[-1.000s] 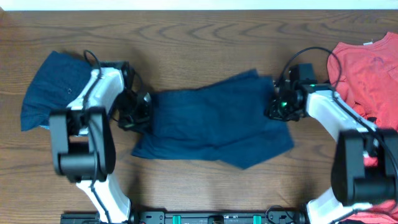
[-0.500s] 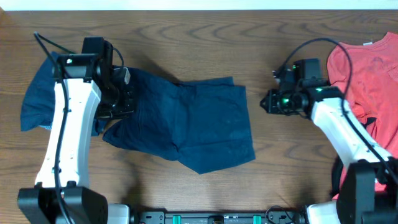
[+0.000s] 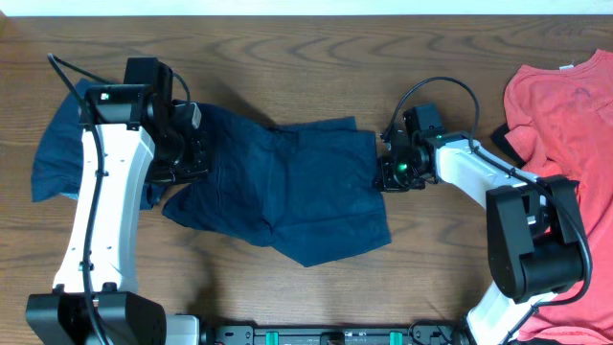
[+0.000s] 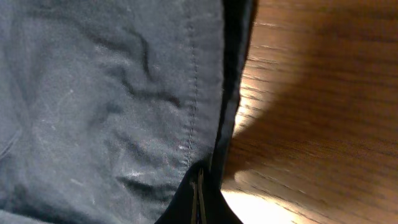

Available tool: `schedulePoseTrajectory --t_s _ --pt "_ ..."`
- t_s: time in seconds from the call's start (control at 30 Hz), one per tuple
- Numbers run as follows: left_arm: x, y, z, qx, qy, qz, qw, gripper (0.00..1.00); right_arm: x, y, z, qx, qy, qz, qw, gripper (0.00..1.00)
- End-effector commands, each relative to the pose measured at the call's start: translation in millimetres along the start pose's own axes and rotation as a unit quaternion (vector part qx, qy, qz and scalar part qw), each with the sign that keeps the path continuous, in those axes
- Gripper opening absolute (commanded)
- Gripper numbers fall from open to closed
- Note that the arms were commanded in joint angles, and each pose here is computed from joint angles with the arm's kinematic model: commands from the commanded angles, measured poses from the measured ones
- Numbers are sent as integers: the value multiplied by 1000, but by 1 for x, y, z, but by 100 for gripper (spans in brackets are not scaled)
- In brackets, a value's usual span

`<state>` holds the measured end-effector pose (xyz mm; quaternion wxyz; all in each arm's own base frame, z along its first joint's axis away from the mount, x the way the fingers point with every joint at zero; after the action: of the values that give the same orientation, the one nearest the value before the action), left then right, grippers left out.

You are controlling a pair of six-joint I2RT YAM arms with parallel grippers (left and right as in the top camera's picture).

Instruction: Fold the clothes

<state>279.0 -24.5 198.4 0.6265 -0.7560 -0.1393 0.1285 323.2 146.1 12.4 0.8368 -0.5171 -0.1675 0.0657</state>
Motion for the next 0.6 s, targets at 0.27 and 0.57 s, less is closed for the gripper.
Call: schedulePoseTrajectory --t_s 0.27,0.57 --pt "-9 0 -77 -67 7 -25 997 6 -23 27 -10 -10 19 52 998 1" --pt "-33 25 -149 -92 54 -31 994 6 -23 27 -10 -10 19 52 998 1"
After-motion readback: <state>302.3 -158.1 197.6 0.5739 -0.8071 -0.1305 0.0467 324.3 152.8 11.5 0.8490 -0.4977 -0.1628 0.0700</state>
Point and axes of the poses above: each gripper's point midway between its finger pads, its own y axis out along the fingers, its own z axis along the line the jaws close on, x = y × z, the point moved 2 cm from there along -y, back along the fingers, and after that the axes turned 15 degrees about -y, right-handed, at the moved point
